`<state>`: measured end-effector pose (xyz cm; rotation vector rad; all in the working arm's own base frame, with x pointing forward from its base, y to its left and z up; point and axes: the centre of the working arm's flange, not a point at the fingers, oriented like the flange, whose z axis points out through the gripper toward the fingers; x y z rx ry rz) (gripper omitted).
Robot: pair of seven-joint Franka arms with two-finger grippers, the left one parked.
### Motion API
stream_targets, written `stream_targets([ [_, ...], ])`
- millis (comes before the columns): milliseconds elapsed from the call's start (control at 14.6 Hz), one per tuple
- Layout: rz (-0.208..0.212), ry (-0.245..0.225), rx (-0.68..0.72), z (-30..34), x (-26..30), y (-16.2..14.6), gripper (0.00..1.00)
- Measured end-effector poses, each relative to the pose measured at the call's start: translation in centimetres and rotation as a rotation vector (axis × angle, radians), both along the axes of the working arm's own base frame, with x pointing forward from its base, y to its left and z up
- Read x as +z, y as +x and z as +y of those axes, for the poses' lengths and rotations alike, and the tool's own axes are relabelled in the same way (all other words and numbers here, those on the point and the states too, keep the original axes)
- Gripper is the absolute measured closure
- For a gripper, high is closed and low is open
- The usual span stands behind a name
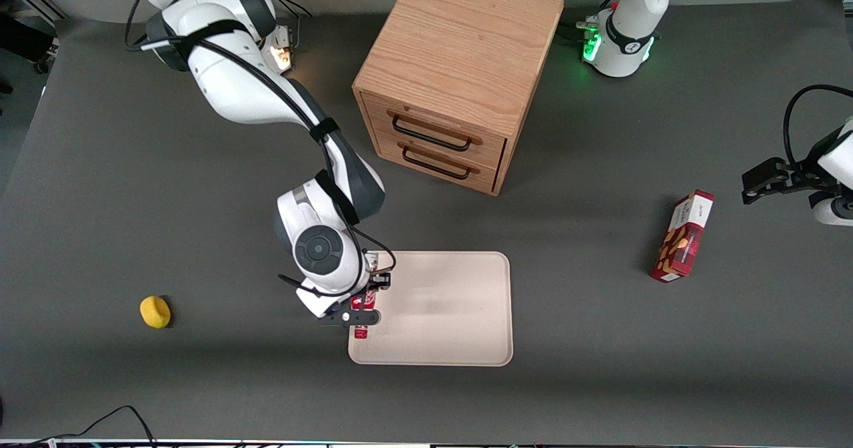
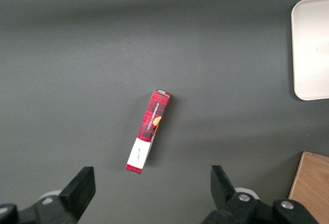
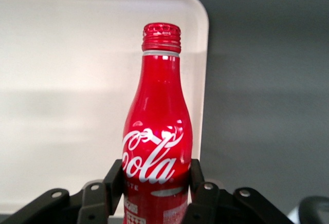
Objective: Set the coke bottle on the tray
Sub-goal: 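Carry the upright bottle over the cream tray, then lower the bottle onto the tray and open the right gripper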
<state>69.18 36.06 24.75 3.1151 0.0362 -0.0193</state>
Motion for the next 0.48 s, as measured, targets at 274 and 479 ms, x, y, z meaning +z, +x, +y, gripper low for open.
stream_targets([
  [274,-0.008,-0.003,0.072,-0.6,-2.7,0.6,0.45],
  [479,-0.029,0.007,0.077,-0.4,-3.6,0.7,0.45],
])
